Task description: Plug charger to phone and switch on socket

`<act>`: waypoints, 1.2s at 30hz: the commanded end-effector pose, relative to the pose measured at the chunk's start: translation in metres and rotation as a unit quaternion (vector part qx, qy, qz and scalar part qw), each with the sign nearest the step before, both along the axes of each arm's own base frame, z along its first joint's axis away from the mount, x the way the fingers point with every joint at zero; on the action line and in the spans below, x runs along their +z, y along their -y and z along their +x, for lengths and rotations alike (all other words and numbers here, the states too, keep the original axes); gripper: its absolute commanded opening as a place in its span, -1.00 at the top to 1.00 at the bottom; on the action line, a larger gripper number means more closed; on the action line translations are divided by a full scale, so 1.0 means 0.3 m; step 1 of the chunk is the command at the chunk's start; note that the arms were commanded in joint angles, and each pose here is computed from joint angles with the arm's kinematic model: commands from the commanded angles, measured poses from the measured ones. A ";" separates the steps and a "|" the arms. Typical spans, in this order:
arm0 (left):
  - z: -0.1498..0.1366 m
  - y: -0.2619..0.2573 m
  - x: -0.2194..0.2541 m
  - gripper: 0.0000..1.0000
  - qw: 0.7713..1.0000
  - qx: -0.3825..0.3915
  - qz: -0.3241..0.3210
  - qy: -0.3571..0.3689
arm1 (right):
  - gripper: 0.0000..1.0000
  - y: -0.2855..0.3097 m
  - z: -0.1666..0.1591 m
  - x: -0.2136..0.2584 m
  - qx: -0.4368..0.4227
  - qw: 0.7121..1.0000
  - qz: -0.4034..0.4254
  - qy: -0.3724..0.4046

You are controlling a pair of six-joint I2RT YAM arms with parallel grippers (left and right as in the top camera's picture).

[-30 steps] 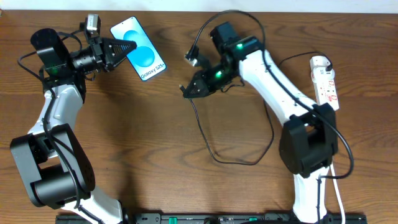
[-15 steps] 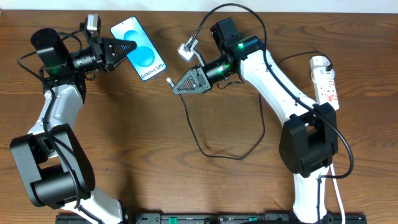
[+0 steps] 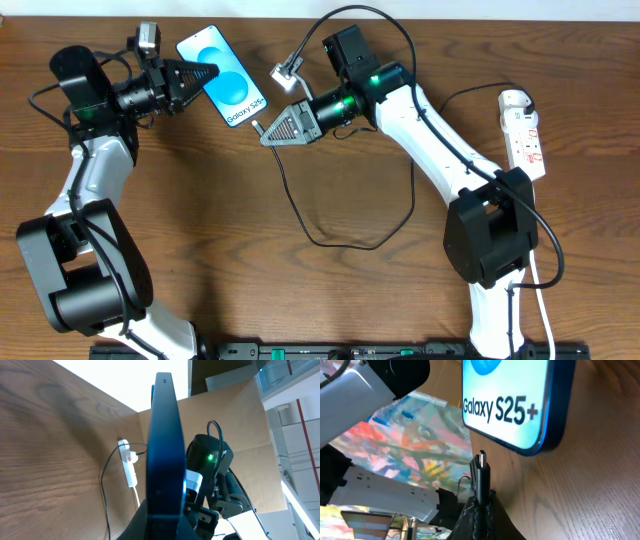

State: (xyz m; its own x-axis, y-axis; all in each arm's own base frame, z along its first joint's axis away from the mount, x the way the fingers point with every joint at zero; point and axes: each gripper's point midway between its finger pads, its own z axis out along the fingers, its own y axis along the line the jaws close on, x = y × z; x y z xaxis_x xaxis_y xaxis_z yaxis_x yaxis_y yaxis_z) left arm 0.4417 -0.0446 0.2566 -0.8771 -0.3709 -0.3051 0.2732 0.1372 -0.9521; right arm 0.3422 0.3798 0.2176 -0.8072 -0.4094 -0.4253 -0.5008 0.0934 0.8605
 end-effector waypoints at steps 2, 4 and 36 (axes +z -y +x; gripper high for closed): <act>-0.010 -0.001 0.032 0.85 1.000 -0.001 0.003 0.012 | 0.98 -0.007 -0.003 0.004 0.000 1.000 0.000 -0.018; -0.011 -0.001 0.032 0.85 1.000 -0.001 0.003 0.012 | 0.98 -0.008 0.004 -0.003 -0.007 1.000 -0.007 -0.024; -0.035 0.012 0.036 0.86 1.000 -0.025 -0.004 0.005 | 0.98 -0.049 -0.016 -0.028 -0.003 0.999 -0.011 -0.038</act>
